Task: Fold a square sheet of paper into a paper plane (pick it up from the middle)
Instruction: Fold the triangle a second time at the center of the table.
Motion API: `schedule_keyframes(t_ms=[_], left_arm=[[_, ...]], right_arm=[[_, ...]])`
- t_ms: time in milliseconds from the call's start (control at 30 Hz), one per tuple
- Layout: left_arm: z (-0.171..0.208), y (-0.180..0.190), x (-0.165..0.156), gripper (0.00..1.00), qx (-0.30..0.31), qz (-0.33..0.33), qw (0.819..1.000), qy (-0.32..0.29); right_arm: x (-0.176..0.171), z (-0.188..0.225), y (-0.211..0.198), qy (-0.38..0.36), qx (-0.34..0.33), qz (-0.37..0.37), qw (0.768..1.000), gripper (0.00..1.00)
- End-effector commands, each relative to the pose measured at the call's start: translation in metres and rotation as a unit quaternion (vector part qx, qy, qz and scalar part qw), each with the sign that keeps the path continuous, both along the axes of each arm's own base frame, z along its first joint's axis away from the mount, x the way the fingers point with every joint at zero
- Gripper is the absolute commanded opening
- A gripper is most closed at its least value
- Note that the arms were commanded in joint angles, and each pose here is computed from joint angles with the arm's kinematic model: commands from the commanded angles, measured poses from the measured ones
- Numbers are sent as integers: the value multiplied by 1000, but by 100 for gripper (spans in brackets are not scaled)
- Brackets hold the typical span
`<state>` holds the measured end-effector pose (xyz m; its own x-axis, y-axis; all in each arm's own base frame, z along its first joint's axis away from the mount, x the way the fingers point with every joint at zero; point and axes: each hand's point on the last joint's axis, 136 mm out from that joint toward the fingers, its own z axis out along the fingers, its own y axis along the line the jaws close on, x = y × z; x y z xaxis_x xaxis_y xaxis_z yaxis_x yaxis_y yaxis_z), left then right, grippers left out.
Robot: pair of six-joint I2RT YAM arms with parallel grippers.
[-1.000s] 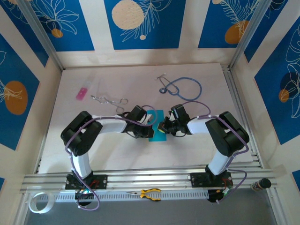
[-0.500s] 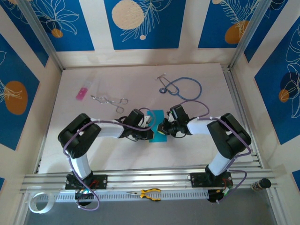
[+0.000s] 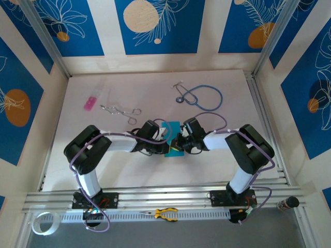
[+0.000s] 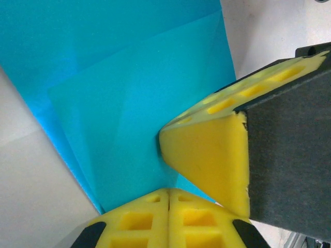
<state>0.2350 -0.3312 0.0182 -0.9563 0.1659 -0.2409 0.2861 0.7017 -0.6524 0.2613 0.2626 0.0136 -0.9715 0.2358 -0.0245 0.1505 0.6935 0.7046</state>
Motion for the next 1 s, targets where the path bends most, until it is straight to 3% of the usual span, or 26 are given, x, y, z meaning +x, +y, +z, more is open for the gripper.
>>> schedule_keyframes(t_ms=[0,433,567,767,967], left_arm=[[-46,34,-34,0,92,1,994,61],[-54,38,-39,0,95,2,993,70],[-51,37,-38,0,92,3,993,67],[-50,40,-38,0,96,7,993,66],[-48,37,-36,0,91,7,994,64]], right_arm=[[-3,-27,-36,25,-45,-41,998,0],[47,-15,-73,-1,-43,-117,992,0],[56,6,-74,-25,-15,-119,993,0],[43,61,-51,-86,-3,-61,994,2],[28,32,-25,-37,10,-32,999,0]])
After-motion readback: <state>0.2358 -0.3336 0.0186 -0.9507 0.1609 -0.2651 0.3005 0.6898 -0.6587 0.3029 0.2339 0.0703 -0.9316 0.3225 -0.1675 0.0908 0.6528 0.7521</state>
